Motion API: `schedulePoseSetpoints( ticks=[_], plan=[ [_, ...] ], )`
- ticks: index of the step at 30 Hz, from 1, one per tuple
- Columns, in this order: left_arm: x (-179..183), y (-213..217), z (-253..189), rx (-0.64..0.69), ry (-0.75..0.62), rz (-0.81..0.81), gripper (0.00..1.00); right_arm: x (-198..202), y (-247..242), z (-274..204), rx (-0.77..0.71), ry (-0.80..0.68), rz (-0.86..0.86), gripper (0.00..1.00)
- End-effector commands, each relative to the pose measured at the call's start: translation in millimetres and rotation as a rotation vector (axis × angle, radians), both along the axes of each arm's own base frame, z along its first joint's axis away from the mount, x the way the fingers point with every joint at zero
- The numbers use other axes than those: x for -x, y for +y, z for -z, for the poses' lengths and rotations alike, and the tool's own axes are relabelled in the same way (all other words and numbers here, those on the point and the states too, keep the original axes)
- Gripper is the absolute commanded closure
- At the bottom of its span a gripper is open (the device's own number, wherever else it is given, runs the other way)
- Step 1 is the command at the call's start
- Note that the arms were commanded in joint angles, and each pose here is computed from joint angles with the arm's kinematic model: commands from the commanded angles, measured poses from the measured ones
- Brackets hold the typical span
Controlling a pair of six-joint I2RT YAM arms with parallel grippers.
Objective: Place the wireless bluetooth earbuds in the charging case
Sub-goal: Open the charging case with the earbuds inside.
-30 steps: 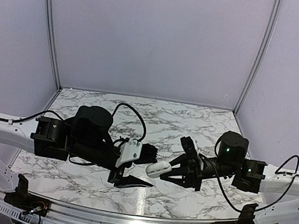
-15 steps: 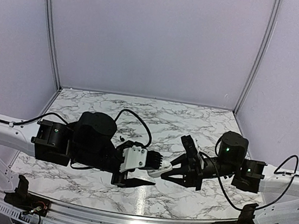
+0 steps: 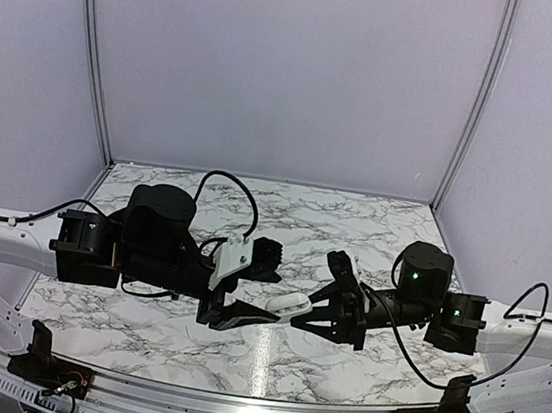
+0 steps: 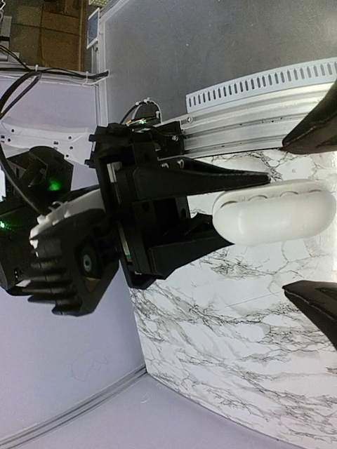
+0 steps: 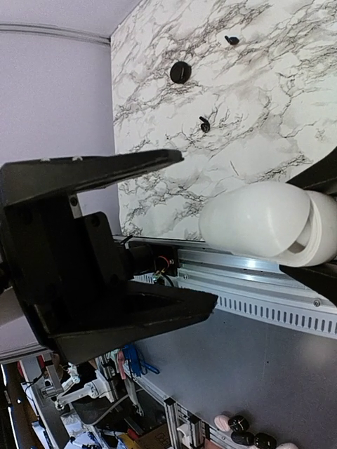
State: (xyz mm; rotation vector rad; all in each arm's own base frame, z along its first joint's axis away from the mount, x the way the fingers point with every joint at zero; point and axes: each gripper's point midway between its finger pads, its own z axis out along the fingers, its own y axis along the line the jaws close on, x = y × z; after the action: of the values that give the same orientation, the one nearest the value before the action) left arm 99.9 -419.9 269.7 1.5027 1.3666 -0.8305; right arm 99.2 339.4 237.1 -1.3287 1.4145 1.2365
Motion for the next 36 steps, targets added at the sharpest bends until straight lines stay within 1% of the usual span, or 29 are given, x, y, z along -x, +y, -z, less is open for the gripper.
schedulePoseSetpoints(
  ticks=[1,20,30,33,36],
  plan=[
    [-6.6,0.3,-15.6,0.053,0.02,-0.031,0.36,-0.6,6.7,-24.8,-0.046,-0.062,0.0,1.0],
    [-34.3,7.2,-9.3,0.035,0.028,-0.145,0.37,10.3,8.3,-23.5,-0.039,-0.077,-0.047,1.0],
    [-51.9,12.2,2.3,0.0,0.031,-0.213,0.36,12.2,5.7,-24.6,-0.049,-0.079,-0.048,1.0],
    [-53.8,19.3,-5.9,0.032,0.015,-0.219,0.36,7.7,5.3,-22.6,-0.049,-0.066,-0.02,1.0],
    [-51.8,32.3,-26.1,0.09,-0.024,-0.225,0.36,2.1,5.8,-18.7,-0.037,-0.052,0.006,1.0]
  ],
)
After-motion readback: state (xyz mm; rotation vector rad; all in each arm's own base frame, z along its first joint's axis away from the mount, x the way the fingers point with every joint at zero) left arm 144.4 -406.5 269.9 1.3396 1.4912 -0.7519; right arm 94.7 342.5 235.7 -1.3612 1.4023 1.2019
